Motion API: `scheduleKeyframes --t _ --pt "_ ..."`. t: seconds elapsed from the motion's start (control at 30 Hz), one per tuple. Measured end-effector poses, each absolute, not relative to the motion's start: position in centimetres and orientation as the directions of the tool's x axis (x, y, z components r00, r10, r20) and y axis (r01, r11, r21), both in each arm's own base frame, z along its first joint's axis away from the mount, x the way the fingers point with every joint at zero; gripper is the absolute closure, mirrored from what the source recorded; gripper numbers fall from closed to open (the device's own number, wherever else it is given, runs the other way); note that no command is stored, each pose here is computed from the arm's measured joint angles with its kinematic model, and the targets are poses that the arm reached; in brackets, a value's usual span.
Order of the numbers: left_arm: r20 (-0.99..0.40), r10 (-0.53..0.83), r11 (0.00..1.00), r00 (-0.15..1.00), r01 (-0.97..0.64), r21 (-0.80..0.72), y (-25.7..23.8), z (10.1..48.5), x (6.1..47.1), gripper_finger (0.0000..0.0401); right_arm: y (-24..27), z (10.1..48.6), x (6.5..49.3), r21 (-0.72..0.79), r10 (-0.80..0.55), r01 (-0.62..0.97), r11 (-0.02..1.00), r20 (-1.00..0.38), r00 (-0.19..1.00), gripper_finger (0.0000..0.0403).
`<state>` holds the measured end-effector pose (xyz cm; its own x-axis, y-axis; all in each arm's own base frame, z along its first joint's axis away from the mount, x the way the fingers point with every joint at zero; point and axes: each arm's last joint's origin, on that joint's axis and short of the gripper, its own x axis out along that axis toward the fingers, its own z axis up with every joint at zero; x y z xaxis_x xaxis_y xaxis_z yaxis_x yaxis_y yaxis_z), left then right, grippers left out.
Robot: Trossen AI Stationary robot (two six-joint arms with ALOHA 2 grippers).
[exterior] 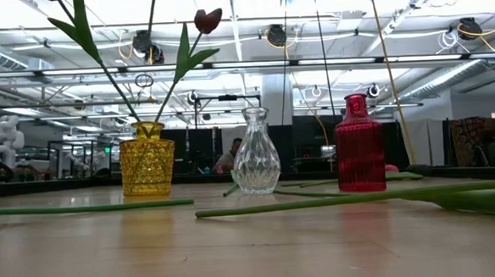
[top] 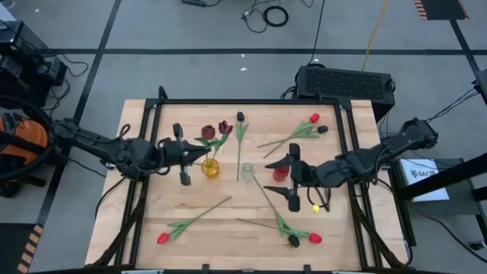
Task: Sort flowers into vase by color
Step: Put the red tulip into the yellow vase
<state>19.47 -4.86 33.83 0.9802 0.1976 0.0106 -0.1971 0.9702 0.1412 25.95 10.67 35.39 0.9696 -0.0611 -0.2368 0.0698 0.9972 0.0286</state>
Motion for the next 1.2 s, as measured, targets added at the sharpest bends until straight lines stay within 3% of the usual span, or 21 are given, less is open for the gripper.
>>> scheduleKeyframes --t 0.17,0.33,0.73,0.97,1.2 --pt "-0.01 0.253 0.956 0.967 -0.248 0.154 -4.3 31.8 20.4 0.0396 10.7 33.0 26.5 0.013 -0.101 0.111 0.994 -0.332 0.938 0.0135" --pt "-0.016 0.28 0.95 0.96 -0.274 0.152 -3.7 31.4 20.8 0.0396 9.7 33.0 27.3 -0.009 -0.159 0.164 0.986 -0.305 0.939 0.0146" --pt "-0.027 0.194 0.978 0.981 -0.191 0.081 -6.3 30.4 21.0 0.0396 8.8 33.0 27.6 -0.002 -0.185 0.193 0.981 -0.307 0.934 0.0165" --pt "-0.062 0.331 0.933 0.942 -0.317 0.17 -6.6 28.0 21.1 0.0396 8.8 33.0 27.6 -0.003 -0.183 0.192 0.981 -0.309 0.933 0.0172" --pt "-0.008 0.38 0.915 0.925 -0.375 0.146 -6.0 25.8 20.7 0.0396 8.8 32.9 27.6 -0.004 -0.183 0.191 0.982 -0.311 0.933 0.0172"
